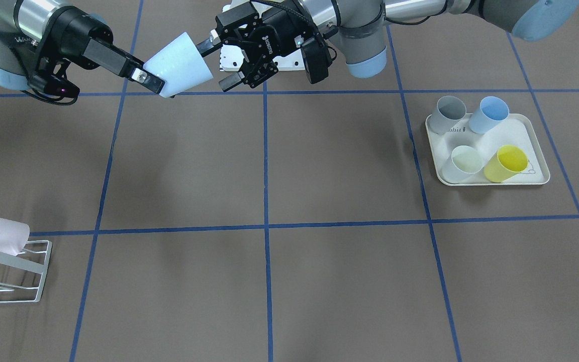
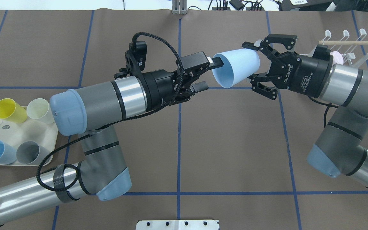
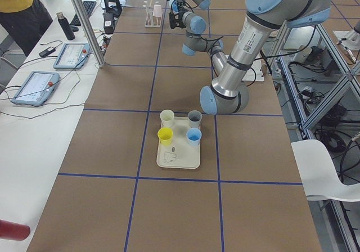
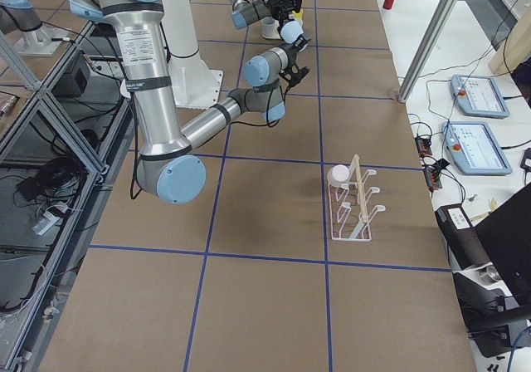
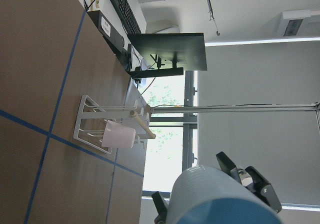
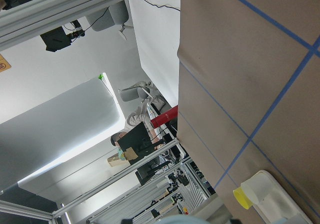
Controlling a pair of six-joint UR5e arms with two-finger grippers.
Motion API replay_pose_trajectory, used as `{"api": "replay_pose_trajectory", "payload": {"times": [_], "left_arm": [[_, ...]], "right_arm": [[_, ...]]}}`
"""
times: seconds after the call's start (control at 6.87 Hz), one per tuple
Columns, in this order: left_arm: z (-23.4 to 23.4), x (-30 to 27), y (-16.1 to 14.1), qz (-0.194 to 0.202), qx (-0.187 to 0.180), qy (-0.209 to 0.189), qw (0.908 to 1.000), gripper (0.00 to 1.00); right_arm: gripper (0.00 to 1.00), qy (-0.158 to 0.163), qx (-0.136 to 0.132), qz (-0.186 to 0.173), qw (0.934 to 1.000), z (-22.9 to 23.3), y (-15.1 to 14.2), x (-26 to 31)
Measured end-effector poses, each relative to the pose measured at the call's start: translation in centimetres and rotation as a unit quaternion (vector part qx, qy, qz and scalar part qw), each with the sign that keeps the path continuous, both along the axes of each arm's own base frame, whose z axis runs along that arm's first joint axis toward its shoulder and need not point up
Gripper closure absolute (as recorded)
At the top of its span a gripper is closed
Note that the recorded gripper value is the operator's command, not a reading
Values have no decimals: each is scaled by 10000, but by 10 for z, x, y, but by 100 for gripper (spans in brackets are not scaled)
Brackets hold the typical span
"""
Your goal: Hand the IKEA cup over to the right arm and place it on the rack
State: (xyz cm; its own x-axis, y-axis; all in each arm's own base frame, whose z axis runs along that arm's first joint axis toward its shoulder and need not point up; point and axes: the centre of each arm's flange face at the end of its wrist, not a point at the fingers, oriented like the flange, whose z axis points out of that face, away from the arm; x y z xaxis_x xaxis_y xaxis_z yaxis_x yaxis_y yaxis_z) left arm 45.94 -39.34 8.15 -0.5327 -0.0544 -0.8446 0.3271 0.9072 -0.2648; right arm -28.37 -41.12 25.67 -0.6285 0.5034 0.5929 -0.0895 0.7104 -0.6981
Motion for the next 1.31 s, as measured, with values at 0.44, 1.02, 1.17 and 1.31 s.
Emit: {"api": "replay_pose_trajectory", "payload": {"times": [0.44,1.02,1.17,1.31], "left_arm": [[16,-13,-5,-52,28,-117,9999,0],[39,-31,-11,-264,277,-410,9984,0],[42,-33,-14,-302,285,-440,9982,0],[43,-35,-16,-343,300,-464,9979,0]], "right_arm": [[100,736,197,617,9952,34,-22,30],[100,3941,1223,1904,8908,106,-75,111],[100,4712,1432,2013,8467,125,-84,134],[100,5436,1630,2078,7967,148,-87,157]]}}
